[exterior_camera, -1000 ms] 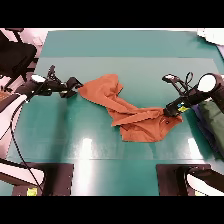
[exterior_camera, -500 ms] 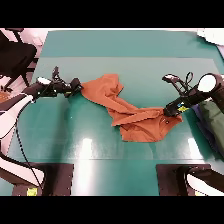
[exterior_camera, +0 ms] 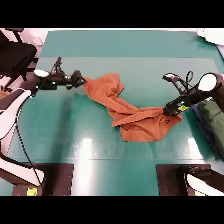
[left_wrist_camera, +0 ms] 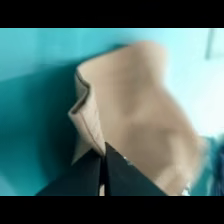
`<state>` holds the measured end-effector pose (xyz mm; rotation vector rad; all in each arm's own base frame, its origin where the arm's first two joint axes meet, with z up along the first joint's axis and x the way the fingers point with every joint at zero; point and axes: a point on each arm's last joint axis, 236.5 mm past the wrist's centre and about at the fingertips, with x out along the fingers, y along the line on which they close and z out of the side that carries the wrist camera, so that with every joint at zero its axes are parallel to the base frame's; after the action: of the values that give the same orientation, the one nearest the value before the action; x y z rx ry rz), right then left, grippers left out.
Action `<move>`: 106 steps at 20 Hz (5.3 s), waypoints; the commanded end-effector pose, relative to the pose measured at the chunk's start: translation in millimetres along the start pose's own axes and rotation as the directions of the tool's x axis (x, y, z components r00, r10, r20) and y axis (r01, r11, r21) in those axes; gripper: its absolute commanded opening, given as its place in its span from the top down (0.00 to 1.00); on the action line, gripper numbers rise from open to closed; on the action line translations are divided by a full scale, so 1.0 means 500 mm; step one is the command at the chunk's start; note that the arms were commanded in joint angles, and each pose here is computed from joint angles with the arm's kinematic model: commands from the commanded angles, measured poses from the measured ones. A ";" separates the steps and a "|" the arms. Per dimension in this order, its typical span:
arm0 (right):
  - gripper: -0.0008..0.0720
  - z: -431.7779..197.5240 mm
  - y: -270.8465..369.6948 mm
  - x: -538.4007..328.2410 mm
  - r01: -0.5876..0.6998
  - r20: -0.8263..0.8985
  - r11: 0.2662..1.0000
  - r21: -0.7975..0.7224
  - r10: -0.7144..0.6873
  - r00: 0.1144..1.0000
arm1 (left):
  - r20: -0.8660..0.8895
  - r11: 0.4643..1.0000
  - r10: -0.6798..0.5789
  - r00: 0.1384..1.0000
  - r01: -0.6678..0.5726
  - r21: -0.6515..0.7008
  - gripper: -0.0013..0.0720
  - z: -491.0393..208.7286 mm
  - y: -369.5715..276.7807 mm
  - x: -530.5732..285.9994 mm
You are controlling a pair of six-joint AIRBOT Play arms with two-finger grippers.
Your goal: Fold the shirts.
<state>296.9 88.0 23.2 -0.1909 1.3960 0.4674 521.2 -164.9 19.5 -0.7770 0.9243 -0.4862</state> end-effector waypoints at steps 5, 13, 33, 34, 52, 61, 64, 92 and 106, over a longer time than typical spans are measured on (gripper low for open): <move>0.96 0.182 -0.001 -0.268 0.136 0.449 0.990 -0.028 -0.109 0.887 | 0.330 0.897 -0.117 0.937 -0.043 0.439 0.96 0.198 -0.300 -0.328; 0.96 0.207 -0.049 -0.658 0.297 0.810 0.944 0.146 -0.286 0.512 | 0.633 0.768 -0.231 0.739 -0.261 0.585 0.96 0.147 -0.527 -0.737; 0.96 -0.107 0.012 -0.246 0.044 0.470 0.970 0.240 -0.156 0.868 | -0.127 0.901 0.412 0.902 -0.383 0.201 0.96 -0.396 -0.192 -0.677; 0.96 -0.128 0.019 -0.227 0.038 0.454 0.969 0.244 -0.149 0.878 | -0.147 0.911 0.401 0.904 -0.377 0.167 0.96 -0.418 -0.185 -0.669; 0.96 -0.143 0.019 -0.140 -0.042 0.353 0.945 0.326 -0.081 0.932 | -0.093 0.989 0.127 0.988 -0.119 0.087 0.96 -0.419 -0.196 -0.542; 0.96 -0.035 0.060 -0.627 0.177 0.889 0.960 0.217 -0.269 0.370 | 0.538 0.637 -0.157 0.828 -0.331 0.696 0.96 -0.210 -0.566 -0.824; 0.96 -0.099 0.105 -0.763 0.262 0.947 0.933 0.247 -0.290 0.141 | 0.647 0.475 -0.299 0.701 -0.479 0.738 0.96 -0.221 -0.692 -0.943; 0.96 0.270 -0.089 -0.091 -0.111 0.697 0.956 0.271 -0.115 0.708 | 0.502 0.834 -0.028 0.864 -0.256 0.488 0.96 -0.007 -0.118 -0.453; 0.96 0.479 -0.253 0.000 0.009 0.666 0.978 0.211 -0.150 0.731 | 0.406 0.826 -0.032 0.913 -0.204 0.525 0.95 -0.012 -0.048 -0.249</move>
<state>546.3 72.7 54.2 0.0912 0.6728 0.2649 443.3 -82.1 110.7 -0.3353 0.3902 -0.4613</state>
